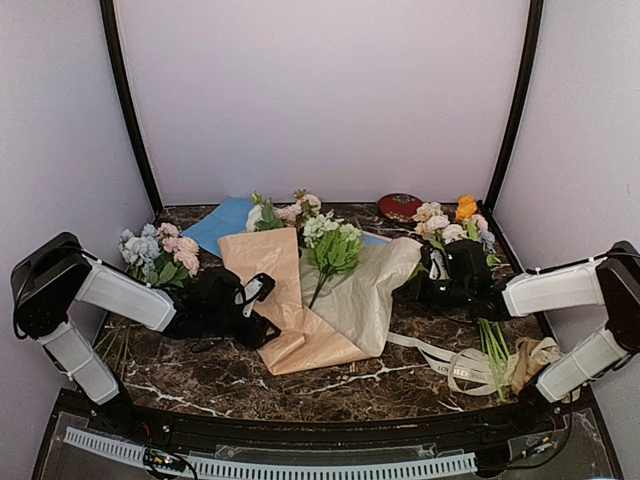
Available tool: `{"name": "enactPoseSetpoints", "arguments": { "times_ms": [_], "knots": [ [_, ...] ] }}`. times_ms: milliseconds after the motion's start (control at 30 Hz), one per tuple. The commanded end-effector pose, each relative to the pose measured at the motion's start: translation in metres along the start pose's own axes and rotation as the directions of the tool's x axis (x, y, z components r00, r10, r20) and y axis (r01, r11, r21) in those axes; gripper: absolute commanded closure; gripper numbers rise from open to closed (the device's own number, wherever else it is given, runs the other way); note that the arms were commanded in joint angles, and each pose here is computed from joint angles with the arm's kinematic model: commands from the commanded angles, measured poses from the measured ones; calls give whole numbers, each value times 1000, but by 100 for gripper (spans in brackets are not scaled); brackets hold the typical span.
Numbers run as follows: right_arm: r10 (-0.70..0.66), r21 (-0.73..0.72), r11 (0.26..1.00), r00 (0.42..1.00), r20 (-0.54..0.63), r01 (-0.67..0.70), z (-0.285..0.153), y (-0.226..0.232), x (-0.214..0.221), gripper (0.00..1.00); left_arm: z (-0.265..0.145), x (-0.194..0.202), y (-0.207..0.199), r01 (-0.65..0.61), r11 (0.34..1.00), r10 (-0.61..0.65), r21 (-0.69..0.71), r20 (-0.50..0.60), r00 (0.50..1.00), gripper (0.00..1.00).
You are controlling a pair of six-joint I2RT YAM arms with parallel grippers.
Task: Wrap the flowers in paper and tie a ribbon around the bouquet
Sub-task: Adjust the two-thirds folded wrapping paper at the center of the board.
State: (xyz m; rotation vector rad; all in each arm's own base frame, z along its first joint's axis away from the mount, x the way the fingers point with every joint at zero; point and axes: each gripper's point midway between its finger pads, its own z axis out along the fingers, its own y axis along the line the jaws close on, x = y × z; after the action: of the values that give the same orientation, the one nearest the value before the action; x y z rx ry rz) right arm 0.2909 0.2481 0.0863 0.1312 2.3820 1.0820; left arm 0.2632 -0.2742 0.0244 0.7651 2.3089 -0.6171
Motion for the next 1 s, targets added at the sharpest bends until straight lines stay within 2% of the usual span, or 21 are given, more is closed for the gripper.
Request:
{"name": "enactPoseSetpoints", "arguments": {
  "times_ms": [0, 133, 233, 367, 500, 600, 633, 700, 800, 900, 967],
  "knots": [
    [-158, -63, 985, 987, 33, 160, -5, 55, -15, 100, 5, 20, 0, -35, 999, 32, -31, -96, 995, 44],
    [-298, -90, 951, 955, -2, 296, 0, 103, -5, 100, 10, 27, 2, -40, 998, 34, -44, -133, 991, 44],
    [-365, -166, 919, 931, -11, 358, 2, 145, 4, 100, 14, 31, 2, -43, 998, 35, -46, -159, 987, 44],
    [-389, -288, 885, 921, -30, 365, 12, 185, 14, 100, 19, 35, 2, -40, 998, 32, -42, -182, 983, 44],
    [-429, -350, 857, 900, -79, 378, 38, 205, 27, 100, 21, 38, 2, -38, 998, 30, -41, -195, 980, 45],
    [-426, -284, 880, 897, -121, 380, 47, 192, 27, 100, 21, 40, 2, -28, 999, 19, -41, -196, 980, 45],
    [-431, -260, 881, 897, -96, 395, 43, 196, 18, 99, 21, 41, 2, -24, 999, 15, -42, -196, 980, 45],
    [-433, -174, 893, 898, -82, 415, 35, 183, 10, 91, 21, 44, 2, -18, 999, 10, -41, -195, 981, 45],
    [-404, 8, 913, 907, -116, 408, 19, 135, 9, 75, 22, 44, 1, -14, 999, 8, -32, -195, 981, 45],
    [-396, 91, 904, 897, -197, 419, 7, 99, 29, 73, 24, 46, 0, -13, 1000, 8, -25, -204, 979, 45],
    [-410, 63, 896, 874, -259, 439, 3, 93, 50, 74, 24, 45, -1, -12, 1000, 8, -17, -205, 979, 45]
  ]
}}
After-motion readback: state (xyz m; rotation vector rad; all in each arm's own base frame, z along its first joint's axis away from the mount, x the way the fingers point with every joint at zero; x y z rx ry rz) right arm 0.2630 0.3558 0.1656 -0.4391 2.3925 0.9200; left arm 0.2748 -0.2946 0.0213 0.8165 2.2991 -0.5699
